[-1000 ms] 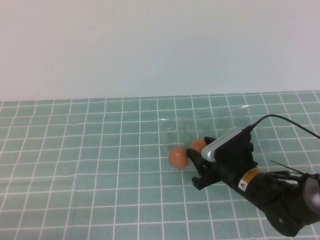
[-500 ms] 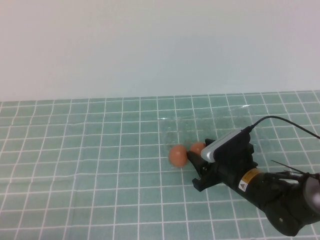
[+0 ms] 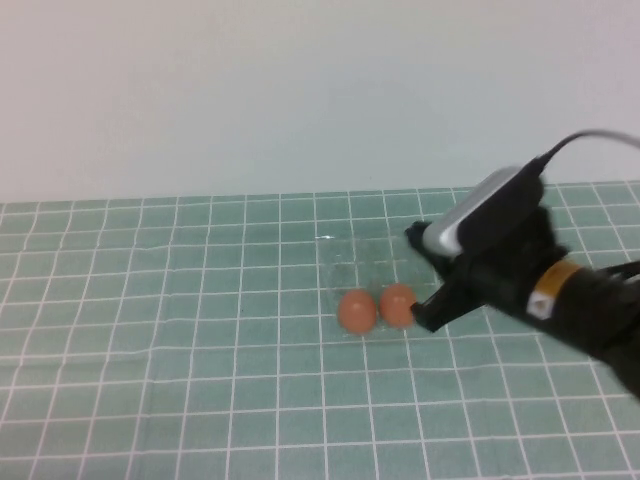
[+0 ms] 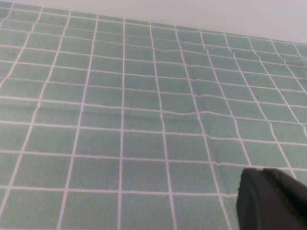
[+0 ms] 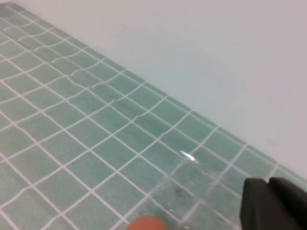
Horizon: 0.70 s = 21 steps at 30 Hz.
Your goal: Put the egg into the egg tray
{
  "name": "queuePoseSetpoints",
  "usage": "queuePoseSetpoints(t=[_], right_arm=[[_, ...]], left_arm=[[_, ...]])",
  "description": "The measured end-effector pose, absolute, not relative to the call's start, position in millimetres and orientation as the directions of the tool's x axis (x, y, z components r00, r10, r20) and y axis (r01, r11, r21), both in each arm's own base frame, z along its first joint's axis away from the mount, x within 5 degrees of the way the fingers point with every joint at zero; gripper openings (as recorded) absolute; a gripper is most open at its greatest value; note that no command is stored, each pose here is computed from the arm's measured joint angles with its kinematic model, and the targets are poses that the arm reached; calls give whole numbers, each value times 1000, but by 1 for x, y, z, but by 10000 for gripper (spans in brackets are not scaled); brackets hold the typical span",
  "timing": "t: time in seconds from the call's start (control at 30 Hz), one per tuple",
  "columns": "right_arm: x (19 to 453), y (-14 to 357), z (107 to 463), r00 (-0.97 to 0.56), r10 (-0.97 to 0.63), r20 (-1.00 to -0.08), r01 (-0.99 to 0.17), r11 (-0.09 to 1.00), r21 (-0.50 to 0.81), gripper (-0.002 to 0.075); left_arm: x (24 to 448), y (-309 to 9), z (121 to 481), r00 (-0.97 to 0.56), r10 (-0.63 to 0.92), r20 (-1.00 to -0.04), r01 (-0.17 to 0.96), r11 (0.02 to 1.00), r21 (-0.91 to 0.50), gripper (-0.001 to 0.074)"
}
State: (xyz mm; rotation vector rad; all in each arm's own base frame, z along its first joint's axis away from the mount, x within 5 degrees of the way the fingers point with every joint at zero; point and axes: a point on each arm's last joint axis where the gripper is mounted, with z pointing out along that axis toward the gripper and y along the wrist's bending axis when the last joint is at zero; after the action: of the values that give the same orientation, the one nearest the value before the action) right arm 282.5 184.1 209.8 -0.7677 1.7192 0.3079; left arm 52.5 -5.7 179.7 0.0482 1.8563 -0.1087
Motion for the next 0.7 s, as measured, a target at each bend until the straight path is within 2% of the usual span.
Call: queuePoseSetpoints(t=[0.2, 0.33, 0.47, 0.7], right_arm=[[243, 155, 285, -89, -353, -932, -598, 766, -233, 4], [222, 140, 316, -39, -326, -944, -576, 780, -246, 1], [214, 135, 327, -13, -310, -951, -566, 786, -249, 0], [216, 135, 318, -52, -336, -941, -572, 782, -247, 0]], left_arm=[[52, -6, 180, -284, -23, -958, 89, 995, -50, -1], [52, -6, 180, -284, -23, -958, 89, 995, -50, -1], [52, -6, 180, -284, -23, -958, 89, 995, -50, -1], [52, -6, 180, -284, -23, -958, 89, 995, -50, -1]])
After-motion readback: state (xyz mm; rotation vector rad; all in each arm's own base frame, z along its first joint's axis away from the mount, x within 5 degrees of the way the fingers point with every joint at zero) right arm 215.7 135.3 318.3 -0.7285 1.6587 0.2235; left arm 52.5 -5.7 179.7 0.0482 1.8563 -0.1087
